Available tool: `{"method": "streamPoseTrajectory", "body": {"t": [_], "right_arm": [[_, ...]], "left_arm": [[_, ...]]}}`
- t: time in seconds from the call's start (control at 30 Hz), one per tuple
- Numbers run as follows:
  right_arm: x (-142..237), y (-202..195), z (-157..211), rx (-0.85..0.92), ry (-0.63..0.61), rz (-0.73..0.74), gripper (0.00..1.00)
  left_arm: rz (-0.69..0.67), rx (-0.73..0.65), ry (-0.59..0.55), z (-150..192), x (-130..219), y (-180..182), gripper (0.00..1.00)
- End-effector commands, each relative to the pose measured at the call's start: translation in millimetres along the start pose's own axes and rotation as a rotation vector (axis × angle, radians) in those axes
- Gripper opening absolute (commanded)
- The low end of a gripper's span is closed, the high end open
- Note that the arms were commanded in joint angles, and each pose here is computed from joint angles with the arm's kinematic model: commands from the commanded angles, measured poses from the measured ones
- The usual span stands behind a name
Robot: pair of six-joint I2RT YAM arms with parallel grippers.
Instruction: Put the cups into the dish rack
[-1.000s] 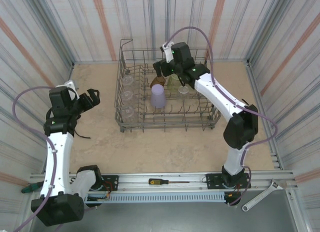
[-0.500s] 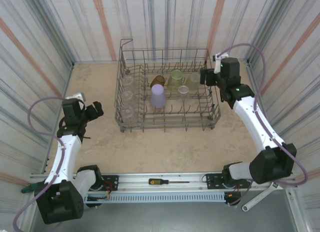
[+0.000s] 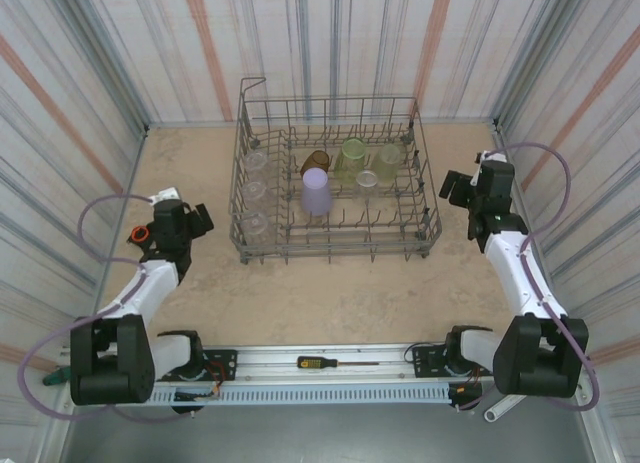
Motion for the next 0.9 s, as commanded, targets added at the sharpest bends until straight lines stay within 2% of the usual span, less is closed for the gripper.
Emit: {"method": "streamPoseTrajectory", "body": {"t": [0.0,0.1,0.3,0.4,0.47,0.6,0.77,0.83,0.87], "right_arm": [[5,-11,-5,-0.077,-0.08,0.024,0.99],[3,-18,4,-0.07,-0.102,0.044,0.99],[4,-28,16,-0.046,-0.157,0.08,0.99],[3,-35,24,-0.048,-0.17,0.109,0.99],[2,-39,31,-0.058,-0.18,0.127,0.99],[-3,-46,45,-0.078,-0.219,0.128,0.99],[-14,-51,63,-0.098,-0.194,0.139,0.99],[-18,-56,70,-0.124,-0.211,0.156,0.99],[-21,-55,74,-0.112,-0.219,0.142,0.99]], "left_arm": [[-0.202,-0.045,-0.094,-5,-4,16,0.99],[-0.206,-0.06,-0.136,3,-10,14,0.99],[-0.115,-0.058,-0.209,1,-17,1,0.99],[-0.101,-0.078,-0.217,3,-28,-3,0.99],[-0.069,-0.091,-0.162,2,-32,-8,0.99],[0.022,-0.14,-0.193,3,-32,-19,0.99],[0.155,-0.21,-0.229,8,-30,-37,0.99],[0.145,-0.21,-0.288,12,-36,-37,0.99],[0.158,-0.222,-0.267,16,-37,-38,0.99]]}}
Point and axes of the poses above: each hand's point on the last joint's axis, 136 mm out from that joint toward the fingers, its own x axis back along the fingers, its own y axis along the line the jaws close on, z = x × y, the point moved 5 cm from there along x, back along the fingers, and after that the axes turned 6 degrees about -x, right-handed, at the moved point
